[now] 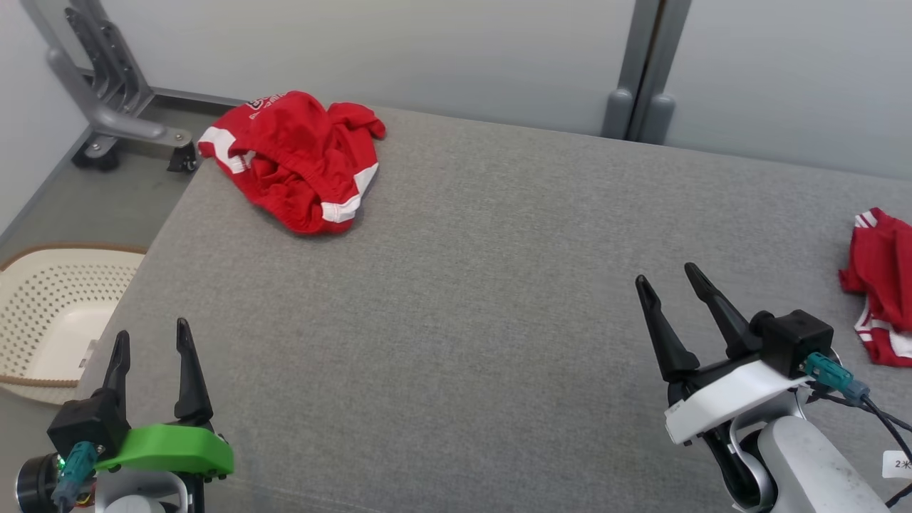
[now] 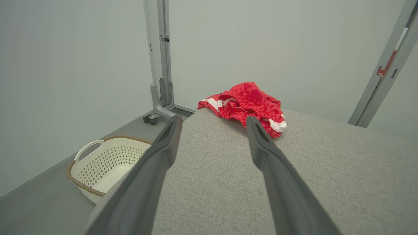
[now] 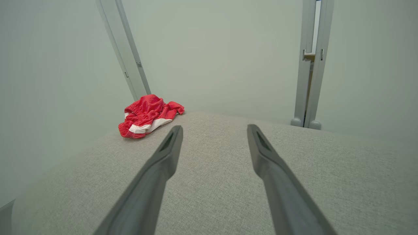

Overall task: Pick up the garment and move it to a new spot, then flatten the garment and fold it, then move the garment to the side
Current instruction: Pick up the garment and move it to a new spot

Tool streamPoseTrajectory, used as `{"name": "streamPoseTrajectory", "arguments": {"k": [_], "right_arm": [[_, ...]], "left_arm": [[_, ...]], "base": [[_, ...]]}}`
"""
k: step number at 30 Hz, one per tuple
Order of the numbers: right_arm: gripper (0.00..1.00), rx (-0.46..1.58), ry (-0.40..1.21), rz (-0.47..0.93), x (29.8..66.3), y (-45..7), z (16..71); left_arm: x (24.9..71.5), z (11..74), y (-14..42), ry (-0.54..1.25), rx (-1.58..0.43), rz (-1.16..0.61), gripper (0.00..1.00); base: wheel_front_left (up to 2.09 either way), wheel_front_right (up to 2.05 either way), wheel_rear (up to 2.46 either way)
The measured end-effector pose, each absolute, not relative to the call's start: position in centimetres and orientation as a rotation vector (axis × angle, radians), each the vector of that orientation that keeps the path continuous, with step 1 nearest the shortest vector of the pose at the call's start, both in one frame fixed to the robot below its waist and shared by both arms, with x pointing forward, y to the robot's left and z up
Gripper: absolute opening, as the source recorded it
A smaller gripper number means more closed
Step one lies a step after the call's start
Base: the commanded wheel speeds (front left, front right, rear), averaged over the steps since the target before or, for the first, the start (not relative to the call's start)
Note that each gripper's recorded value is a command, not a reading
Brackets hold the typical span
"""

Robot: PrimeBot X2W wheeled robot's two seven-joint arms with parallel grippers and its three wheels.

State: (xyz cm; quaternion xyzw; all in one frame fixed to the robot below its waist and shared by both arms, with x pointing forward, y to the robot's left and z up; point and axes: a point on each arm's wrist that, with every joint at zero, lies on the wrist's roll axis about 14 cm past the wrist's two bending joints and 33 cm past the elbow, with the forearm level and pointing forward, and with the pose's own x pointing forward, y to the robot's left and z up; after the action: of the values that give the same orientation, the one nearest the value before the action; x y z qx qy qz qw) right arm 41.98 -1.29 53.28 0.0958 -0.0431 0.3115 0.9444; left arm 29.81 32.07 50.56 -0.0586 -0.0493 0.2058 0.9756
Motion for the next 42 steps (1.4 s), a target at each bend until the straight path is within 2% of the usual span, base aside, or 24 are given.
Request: {"name": "streamPoseTrajectory", "arguments": {"k": [7,16,22,27,35,42], "right_arm": [[1.0,0.198,-0.081,0.693,42.0,0.8,53.1],[1.0,0.169,-0.153,0.675,43.4,-0.5,54.6],[1.0,0.162,-0.222,0.65,44.5,-1.8,56.2],[1.0,0.167,-0.26,0.608,45.6,-3.4,56.8],[1.0,0.17,-0.252,0.524,47.0,-6.3,55.8],[1.0,0.161,-0.198,0.438,47.4,-9.2,53.5]], "left_arm": [[29.1,50.0,33.1,-0.083,-0.136,0.448,1.0],[38.2,56.4,33.5,-0.039,-0.183,0.296,1.0],[44.0,57.0,34.2,0.183,-0.218,0.224,1.0],[47.8,53.3,33.6,0.438,-0.256,0.184,1.0],[52.1,46.1,30.6,0.709,-0.293,0.112,1.0],[52.2,37.9,27.4,0.972,-0.288,0.07,1.0]], "base": [[0.0,0.0,0.0],[0.0,0.0,0.0],[0.0,0.0,0.0],[0.0,0.0,0.0],[0.0,0.0,0.0],[0.0,0.0,0.0]]}}
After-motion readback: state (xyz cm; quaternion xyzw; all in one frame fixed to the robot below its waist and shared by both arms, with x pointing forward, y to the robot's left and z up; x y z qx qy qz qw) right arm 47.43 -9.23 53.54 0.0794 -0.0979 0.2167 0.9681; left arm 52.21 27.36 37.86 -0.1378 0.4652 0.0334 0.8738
